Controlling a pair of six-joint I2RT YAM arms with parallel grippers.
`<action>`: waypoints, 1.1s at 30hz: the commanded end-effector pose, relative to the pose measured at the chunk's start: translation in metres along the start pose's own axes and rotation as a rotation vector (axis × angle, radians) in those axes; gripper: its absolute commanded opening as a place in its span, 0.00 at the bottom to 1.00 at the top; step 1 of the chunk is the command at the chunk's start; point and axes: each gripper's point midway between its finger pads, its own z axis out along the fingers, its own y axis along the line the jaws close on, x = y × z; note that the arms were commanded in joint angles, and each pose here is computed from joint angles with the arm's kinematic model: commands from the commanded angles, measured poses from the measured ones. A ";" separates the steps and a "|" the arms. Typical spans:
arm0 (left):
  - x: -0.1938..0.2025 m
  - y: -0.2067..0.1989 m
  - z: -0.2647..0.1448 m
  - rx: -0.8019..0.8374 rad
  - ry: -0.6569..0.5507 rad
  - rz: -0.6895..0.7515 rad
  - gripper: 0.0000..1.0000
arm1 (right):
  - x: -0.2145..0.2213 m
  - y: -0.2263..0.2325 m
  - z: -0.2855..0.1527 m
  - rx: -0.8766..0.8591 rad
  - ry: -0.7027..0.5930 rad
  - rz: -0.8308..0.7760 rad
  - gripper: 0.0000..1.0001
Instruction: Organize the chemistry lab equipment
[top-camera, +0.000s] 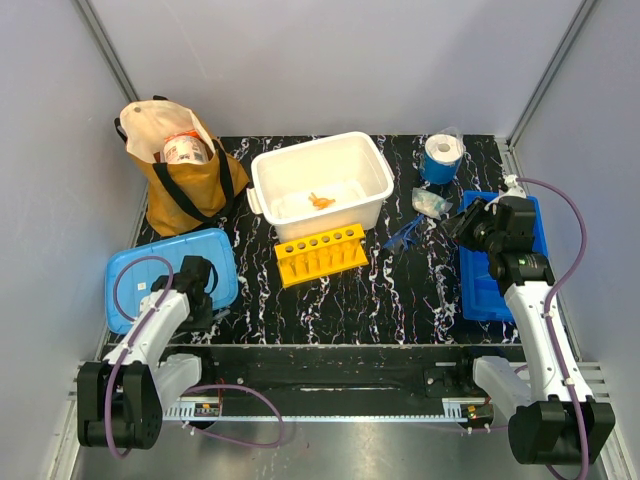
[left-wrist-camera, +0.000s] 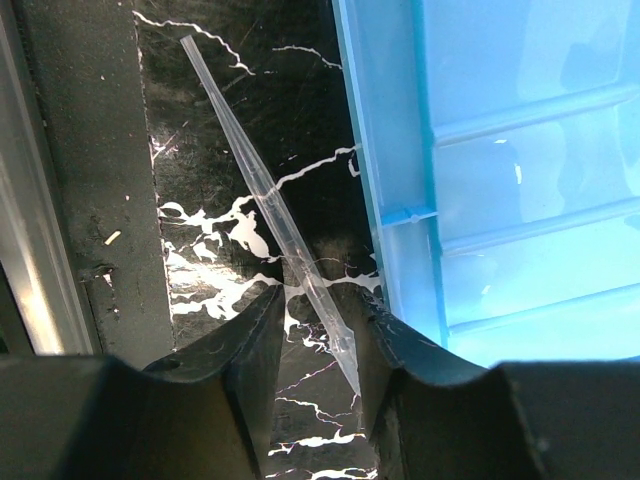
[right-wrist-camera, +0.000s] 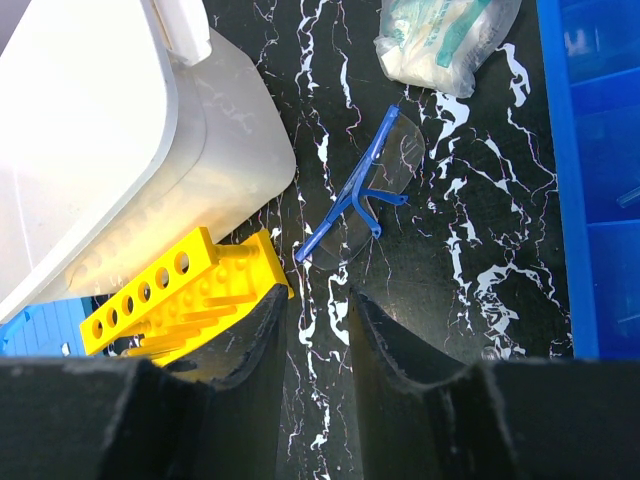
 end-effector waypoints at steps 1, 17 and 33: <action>-0.001 0.002 0.003 -0.026 -0.005 0.005 0.36 | -0.020 0.015 -0.007 -0.041 -0.062 -0.032 0.36; 0.006 0.006 -0.006 -0.065 0.045 0.062 0.00 | -0.022 0.016 -0.010 -0.045 -0.074 -0.050 0.37; -0.001 -0.051 -0.097 0.334 0.131 0.220 0.00 | -0.001 0.088 -0.034 -0.302 0.047 -0.111 0.41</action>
